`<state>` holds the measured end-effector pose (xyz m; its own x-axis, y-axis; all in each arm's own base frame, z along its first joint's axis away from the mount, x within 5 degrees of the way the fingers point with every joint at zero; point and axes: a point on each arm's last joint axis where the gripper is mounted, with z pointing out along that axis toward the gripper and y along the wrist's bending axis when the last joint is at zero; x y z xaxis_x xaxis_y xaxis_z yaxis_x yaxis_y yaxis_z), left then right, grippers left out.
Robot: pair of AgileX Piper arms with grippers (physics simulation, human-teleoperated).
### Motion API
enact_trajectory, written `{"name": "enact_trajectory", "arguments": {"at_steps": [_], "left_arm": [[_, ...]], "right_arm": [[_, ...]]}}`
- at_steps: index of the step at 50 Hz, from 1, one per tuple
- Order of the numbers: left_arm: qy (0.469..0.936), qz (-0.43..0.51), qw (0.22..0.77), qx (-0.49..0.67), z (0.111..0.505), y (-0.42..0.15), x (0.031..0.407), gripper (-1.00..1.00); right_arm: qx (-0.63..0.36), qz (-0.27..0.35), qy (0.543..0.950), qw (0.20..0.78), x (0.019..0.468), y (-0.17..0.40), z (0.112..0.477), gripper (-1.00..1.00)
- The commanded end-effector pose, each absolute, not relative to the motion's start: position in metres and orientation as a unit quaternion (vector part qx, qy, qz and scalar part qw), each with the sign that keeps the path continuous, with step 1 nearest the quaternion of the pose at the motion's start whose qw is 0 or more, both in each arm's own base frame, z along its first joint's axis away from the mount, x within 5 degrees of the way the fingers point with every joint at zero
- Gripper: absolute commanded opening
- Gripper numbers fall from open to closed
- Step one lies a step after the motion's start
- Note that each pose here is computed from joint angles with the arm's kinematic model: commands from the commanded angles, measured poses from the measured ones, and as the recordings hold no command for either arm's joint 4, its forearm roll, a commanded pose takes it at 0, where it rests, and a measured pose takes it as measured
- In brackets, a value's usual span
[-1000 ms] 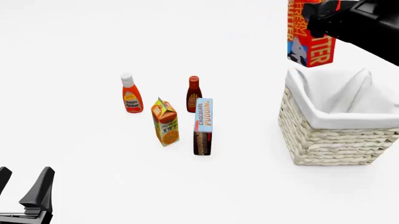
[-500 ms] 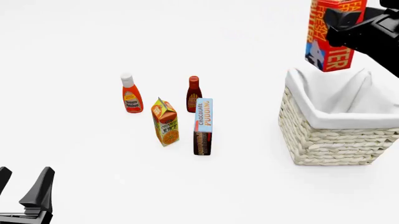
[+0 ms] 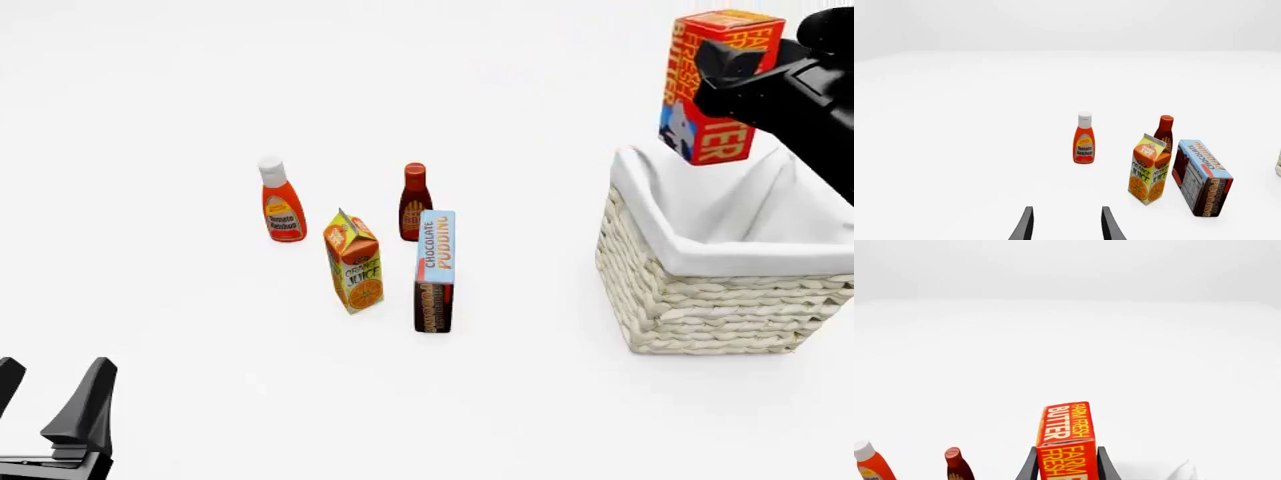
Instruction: Pick the butter and place it in the basket.
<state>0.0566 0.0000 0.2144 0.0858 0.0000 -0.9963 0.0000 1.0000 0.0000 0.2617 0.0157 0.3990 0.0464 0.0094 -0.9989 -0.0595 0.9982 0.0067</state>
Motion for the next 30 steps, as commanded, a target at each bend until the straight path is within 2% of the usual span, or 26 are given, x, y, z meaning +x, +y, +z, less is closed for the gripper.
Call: {"name": "enact_trajectory", "arguments": {"at_steps": [1,30], "left_arm": [[0.676,0.000,0.737,0.000,0.214,0.000,0.057,1.00],[0.676,0.000,0.737,0.000,0.214,0.000,0.057,1.00]], "right_arm": [[-0.005,0.022,0.678,0.735,0.266,0.010,0.399,-1.00],[0.023,0.008,0.672,0.740,0.278,-0.006,0.389,-1.00]]}}
